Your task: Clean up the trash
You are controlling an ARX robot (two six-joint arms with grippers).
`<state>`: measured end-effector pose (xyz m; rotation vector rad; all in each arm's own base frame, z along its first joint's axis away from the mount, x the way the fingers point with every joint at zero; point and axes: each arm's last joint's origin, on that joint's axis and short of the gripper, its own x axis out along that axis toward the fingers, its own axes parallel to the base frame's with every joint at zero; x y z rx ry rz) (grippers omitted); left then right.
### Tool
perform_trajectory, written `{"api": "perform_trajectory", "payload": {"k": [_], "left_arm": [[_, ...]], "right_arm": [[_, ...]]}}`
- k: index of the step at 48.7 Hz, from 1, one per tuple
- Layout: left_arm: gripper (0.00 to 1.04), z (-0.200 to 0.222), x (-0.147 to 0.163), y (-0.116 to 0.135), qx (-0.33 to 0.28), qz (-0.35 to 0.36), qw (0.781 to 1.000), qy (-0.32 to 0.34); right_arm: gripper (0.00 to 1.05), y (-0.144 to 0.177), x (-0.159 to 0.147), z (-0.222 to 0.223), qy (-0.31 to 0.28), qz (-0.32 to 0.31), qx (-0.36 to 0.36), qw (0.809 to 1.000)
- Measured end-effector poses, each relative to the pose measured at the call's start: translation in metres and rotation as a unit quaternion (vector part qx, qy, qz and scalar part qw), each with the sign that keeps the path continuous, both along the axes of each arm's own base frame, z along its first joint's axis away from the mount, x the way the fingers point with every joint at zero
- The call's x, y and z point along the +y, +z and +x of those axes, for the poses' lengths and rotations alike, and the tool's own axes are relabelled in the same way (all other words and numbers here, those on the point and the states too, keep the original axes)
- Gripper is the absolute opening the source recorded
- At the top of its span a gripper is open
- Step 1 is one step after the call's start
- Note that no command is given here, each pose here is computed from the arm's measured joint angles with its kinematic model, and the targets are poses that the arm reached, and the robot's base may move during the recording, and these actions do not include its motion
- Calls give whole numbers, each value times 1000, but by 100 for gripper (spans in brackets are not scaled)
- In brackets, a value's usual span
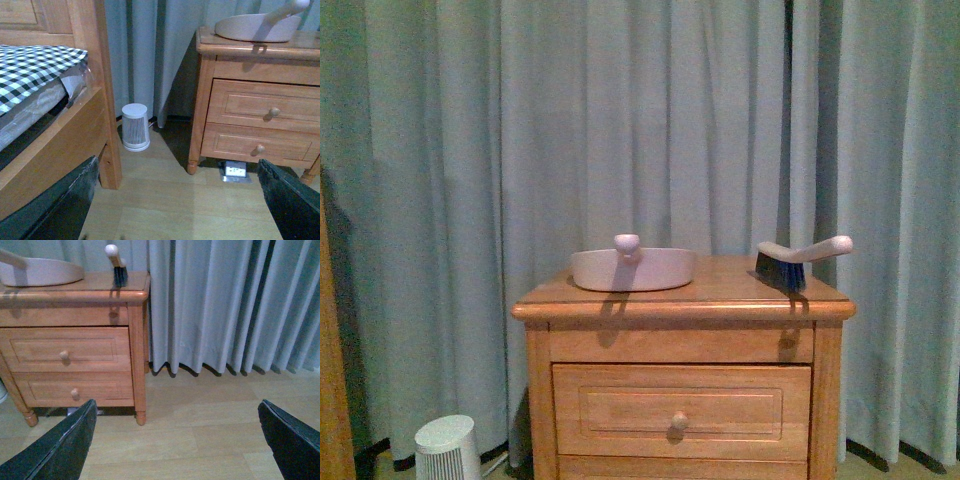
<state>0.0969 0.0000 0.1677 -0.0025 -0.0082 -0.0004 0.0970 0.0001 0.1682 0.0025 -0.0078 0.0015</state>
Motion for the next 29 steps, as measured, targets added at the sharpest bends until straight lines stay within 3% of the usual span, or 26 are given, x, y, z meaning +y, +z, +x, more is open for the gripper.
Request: {"api": "perform_trajectory", "payload": {"k": [29], "left_arm": [[97, 0, 0, 0, 0, 0, 1000, 0]], "right_arm": [[97, 0, 0, 0, 0, 0, 0, 1000]]}}
